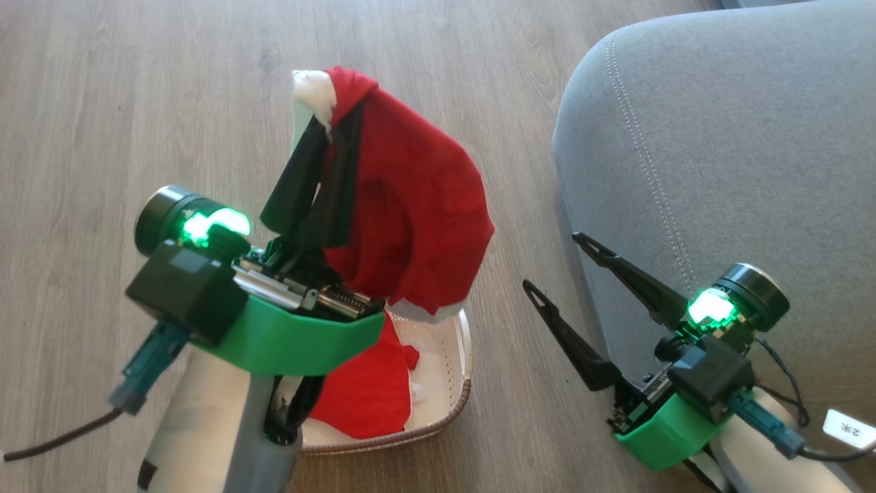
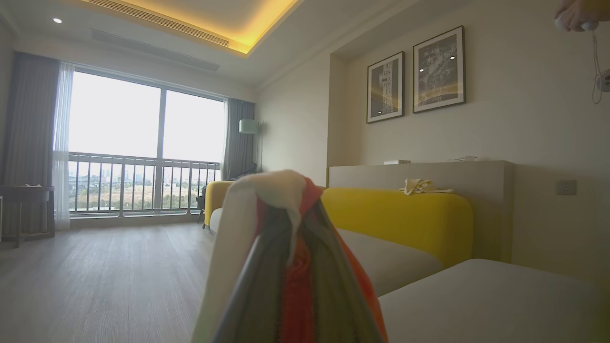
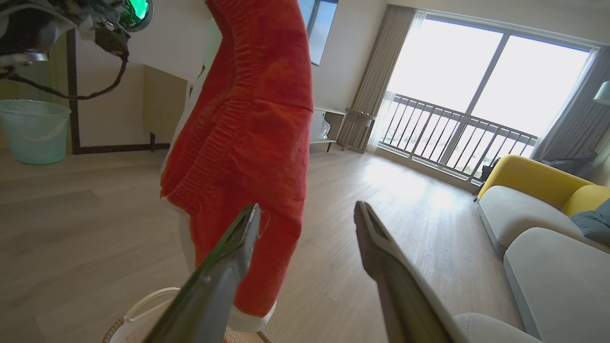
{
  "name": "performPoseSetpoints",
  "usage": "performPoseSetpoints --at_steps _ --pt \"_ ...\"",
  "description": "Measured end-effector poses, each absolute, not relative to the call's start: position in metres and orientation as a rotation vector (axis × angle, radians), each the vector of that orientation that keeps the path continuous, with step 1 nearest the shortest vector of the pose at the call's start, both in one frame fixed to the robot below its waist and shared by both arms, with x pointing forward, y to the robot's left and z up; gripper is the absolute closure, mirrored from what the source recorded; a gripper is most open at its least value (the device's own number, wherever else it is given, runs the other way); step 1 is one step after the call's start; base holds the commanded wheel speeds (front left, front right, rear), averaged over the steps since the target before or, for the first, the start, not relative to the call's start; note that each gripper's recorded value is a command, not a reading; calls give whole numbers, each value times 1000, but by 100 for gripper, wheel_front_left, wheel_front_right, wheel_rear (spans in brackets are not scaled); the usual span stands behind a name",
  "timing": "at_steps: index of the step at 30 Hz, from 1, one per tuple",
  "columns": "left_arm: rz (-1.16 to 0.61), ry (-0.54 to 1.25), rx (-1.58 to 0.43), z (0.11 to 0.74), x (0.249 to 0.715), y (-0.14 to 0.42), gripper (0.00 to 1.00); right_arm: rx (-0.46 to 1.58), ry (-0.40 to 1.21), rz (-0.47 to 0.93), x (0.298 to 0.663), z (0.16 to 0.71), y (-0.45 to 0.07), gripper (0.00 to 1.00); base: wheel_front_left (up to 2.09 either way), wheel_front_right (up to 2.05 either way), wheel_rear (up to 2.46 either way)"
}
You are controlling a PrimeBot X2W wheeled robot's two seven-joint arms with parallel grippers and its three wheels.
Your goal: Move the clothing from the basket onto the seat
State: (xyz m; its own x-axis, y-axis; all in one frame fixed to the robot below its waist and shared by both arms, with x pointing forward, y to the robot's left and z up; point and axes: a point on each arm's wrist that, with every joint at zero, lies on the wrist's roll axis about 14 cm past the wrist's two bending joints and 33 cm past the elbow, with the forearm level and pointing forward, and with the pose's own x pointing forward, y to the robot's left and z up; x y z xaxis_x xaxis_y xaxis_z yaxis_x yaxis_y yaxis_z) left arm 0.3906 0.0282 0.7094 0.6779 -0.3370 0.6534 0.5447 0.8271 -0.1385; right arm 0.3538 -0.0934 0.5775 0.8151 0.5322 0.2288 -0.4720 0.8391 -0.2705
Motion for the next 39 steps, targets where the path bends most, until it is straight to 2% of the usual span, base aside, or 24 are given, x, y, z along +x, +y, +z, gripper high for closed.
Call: performPoseSetpoints --at_steps 15,19,29,35,36,37,38,39 --pt "-609 -674 -266 710 376 3 100 -219 -263 648 366 570 -83 0 0 0 0" --pt "-720 -673 -245 708 360 -19 100 -238 -228 722 362 558 -70 0 0 0 0" --pt "-808 -672 -240 707 342 -36 100 -310 -221 887 360 554 -37 0 0 0 0" --pt "-833 -673 -236 707 335 -42 100 -336 -213 896 366 551 -30 0 0 0 0" --pt "-832 -674 -235 708 334 -42 100 -326 -208 894 367 550 -28 53 0 0 0" --pt "-831 -675 -234 708 334 -41 100 -313 -205 884 369 550 -26 94 0 0 0" --pt "-830 -675 -232 708 334 -41 100 -305 -206 875 372 550 -25 100 0 0 0" --pt "-827 -676 -230 708 334 -40 100 -304 -210 863 375 552 -26 100 0 0 0"
